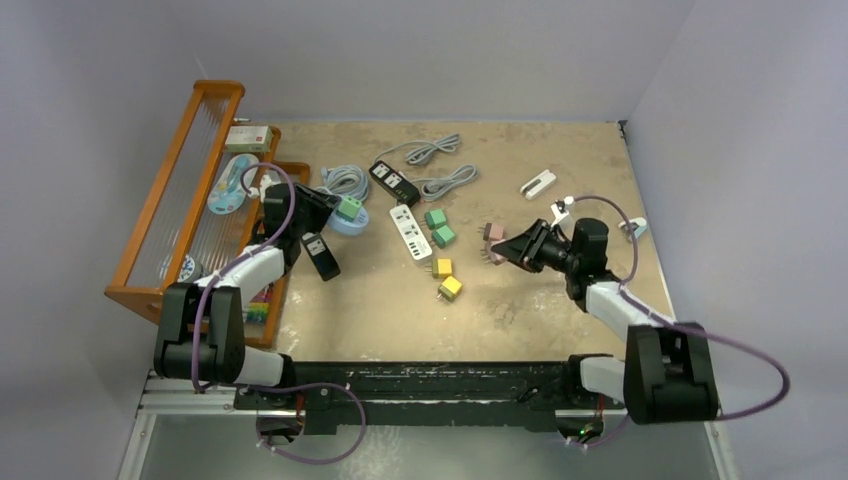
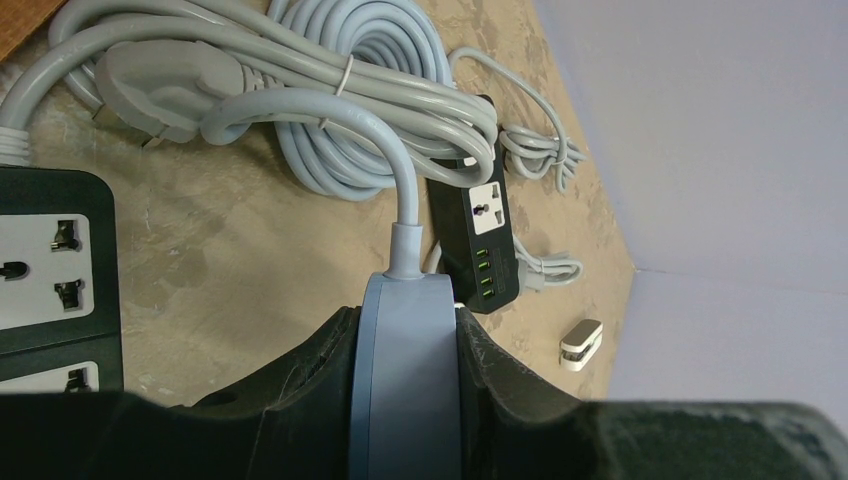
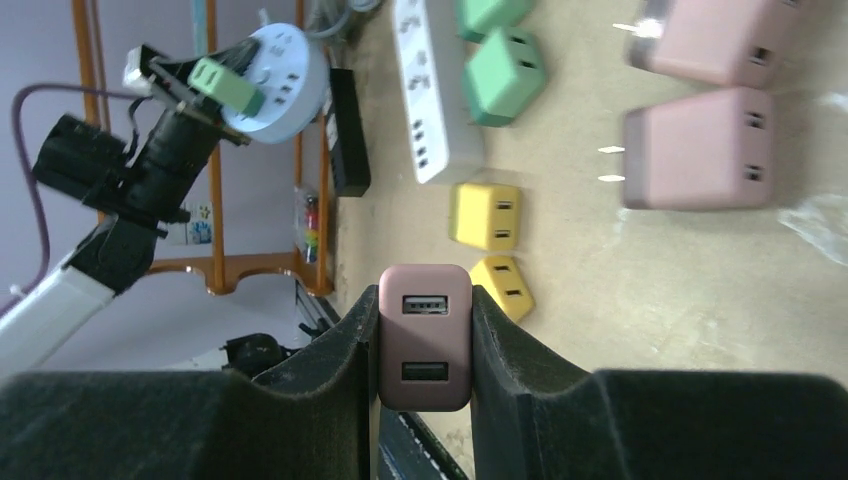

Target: Pull the plug off the socket

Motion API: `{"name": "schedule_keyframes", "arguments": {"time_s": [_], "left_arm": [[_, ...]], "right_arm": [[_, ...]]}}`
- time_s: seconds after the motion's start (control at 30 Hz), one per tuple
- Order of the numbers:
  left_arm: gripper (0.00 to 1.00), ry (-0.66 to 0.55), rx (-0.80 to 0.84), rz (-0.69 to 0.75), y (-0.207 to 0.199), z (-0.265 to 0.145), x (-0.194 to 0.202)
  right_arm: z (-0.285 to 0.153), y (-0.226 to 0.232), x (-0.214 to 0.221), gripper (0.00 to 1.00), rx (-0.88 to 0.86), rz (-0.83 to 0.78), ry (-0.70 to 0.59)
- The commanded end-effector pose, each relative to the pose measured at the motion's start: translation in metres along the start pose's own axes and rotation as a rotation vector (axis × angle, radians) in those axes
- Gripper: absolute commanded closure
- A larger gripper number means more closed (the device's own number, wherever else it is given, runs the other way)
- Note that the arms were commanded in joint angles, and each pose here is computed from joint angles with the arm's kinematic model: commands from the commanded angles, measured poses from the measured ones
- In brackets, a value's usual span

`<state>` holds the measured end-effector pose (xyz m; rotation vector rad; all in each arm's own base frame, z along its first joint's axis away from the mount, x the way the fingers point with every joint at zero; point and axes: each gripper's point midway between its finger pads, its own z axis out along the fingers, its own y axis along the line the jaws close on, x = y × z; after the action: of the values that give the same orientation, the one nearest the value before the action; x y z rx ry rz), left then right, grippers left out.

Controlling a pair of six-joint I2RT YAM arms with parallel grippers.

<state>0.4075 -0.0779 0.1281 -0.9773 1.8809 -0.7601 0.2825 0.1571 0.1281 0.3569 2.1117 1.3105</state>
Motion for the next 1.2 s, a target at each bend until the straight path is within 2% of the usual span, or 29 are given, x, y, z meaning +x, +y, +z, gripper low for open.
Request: {"name": "schedule_keyframes", "arguments": {"time_s": [0.0, 0.1, 0.23, 0.33, 0.43, 0.5, 0.6, 0.77, 0.87, 1.0, 1.17], "left_arm": [[1.0, -0.072, 0.006, 0.006, -0.006, 0.001, -0.024], [1.0, -0.077, 0.003, 0.011, -0.006, -0.001, -0.025], [1.0, -0.083, -0.006, 0.023, -0.005, -0.002, -0.026], [1.0, -0.079, -0.009, 0.02, -0.003, 0.0, -0.025], [1.0, -0.069, -0.011, 0.017, -0.002, 0.003, -0.023], [1.0, -0.061, -0.01, 0.015, -0.002, 0.005, -0.021], [1.0, -0.049, -0.011, 0.011, 0.0, 0.007, -0.019], [1.0, -0.044, -0.009, 0.011, -0.001, 0.008, -0.018], [1.0, -0.043, -0.009, 0.012, -0.001, 0.008, -0.018], [1.0, -0.039, -0.002, 0.019, -0.004, 0.008, -0.018], [1.0, -0.063, -0.004, 0.146, -0.024, 0.002, -0.023]], "right_arm": [[0.002, -0.037, 0.017, 1.0, 0.042, 0.246, 0.087], [0.006, -0.049, 0.028, 1.0, 0.03, 0.334, 0.107], [0.011, -0.056, 0.026, 0.99, 0.055, 0.357, 0.115], [0.012, -0.058, 0.021, 0.8, 0.084, 0.343, 0.109], [0.013, -0.063, 0.019, 0.5, 0.122, 0.34, 0.107], [0.013, -0.068, 0.019, 0.33, 0.148, 0.345, 0.103], [0.013, -0.071, 0.02, 0.21, 0.165, 0.365, 0.097], [0.012, -0.066, 0.018, 0.19, 0.151, 0.37, 0.086], [0.006, -0.071, 0.008, 0.19, 0.229, 0.35, 0.029], [-0.013, -0.064, -0.032, 0.19, 0.359, 0.254, -0.151], [-0.041, 0.002, -0.114, 0.14, 0.309, -0.071, -0.427]]}}
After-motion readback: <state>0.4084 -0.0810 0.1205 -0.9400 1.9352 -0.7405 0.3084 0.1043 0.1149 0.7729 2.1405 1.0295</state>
